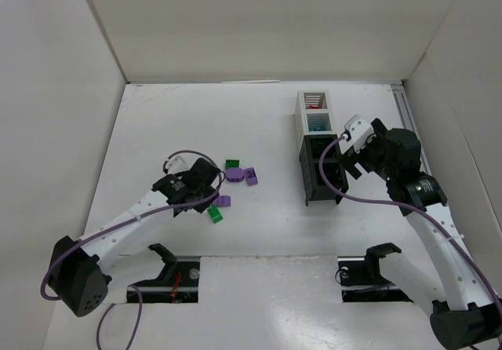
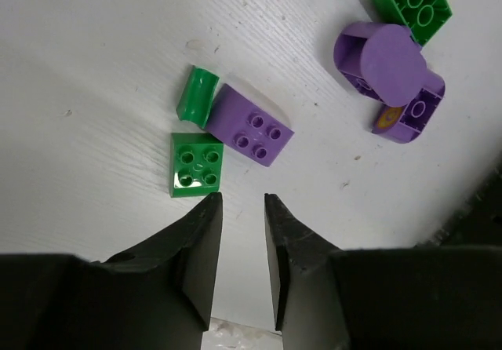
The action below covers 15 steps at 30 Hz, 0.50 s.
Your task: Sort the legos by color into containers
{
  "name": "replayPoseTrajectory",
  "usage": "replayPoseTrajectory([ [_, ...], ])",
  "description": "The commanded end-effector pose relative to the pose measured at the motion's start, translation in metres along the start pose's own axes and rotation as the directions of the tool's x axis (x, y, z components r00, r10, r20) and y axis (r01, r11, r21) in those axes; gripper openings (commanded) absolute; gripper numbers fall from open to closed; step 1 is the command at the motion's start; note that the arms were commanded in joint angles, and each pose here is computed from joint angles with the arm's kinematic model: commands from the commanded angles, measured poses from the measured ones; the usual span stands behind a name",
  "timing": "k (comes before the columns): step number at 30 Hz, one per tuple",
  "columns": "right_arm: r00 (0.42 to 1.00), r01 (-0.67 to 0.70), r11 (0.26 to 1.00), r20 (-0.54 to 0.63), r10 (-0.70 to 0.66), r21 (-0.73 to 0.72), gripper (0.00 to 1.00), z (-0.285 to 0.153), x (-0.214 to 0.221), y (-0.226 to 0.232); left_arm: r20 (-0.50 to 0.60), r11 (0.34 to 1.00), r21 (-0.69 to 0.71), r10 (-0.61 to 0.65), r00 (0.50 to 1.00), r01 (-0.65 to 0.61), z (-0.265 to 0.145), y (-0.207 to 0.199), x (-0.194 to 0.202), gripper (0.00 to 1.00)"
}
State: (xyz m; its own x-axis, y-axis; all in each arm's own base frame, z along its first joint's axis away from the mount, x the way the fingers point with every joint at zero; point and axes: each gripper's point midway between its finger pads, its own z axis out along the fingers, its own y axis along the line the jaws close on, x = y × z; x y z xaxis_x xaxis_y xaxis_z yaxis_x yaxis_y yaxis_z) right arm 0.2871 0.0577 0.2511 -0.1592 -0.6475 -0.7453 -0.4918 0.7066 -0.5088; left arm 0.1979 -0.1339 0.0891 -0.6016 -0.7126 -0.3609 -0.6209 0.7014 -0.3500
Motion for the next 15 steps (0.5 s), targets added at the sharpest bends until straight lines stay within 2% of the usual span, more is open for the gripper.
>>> replayPoseTrajectory([
  [1,0.999,-0.008,0.999,0.036,0.007,0.035,1.0,-0.004,-0.01,-0.007,0.034,0.999,-0.024,0.04,0.999,-0.039,-0.01,0.006,-0.009,0.25],
  [2,0.999,-0.008,0.999,0.036,0.007,0.035,1.0,-0.004,-0.01,-0.007,0.034,0.998,-0.023,0.052,0.998,-0.051,-0.007,0.007,-0.008,0.25],
  [4,0.999,-0.008,0.999,0.036,0.007,0.035,1.0,-0.004,-0.01,-0.007,0.018,0.996,-0.036,0.08,0.997,-0.08,-0.002,0.011,-0.003,0.31],
  [5,0.999,-0.008,0.999,0.036,0.007,0.035,1.0,-0.004,-0.01,-0.007,0.018,0.996,-0.036,0.08,0.997,-0.08,-0.002,0.011,-0.003,0.35],
  [6,1.0,-0.008,1.0,0.028,0.007,0.03,1.0,-0.002,-0.009,-0.006,0.012,0.994,-0.06,0.089,0.996,-0.088,0.002,0.017,-0.001,0.45],
  [8,1.0,-0.008,1.0,0.028,0.007,0.029,1.0,-0.002,-0.009,-0.006,0.004,0.99,-0.069,0.123,0.992,-0.122,0.006,0.021,0.004,0.5],
  [15,1.0,-0.008,0.999,0.023,0.008,0.037,1.0,-0.002,-0.008,-0.008,-0.05,0.975,-0.076,0.207,0.977,-0.21,0.029,0.02,0.019,0.52],
])
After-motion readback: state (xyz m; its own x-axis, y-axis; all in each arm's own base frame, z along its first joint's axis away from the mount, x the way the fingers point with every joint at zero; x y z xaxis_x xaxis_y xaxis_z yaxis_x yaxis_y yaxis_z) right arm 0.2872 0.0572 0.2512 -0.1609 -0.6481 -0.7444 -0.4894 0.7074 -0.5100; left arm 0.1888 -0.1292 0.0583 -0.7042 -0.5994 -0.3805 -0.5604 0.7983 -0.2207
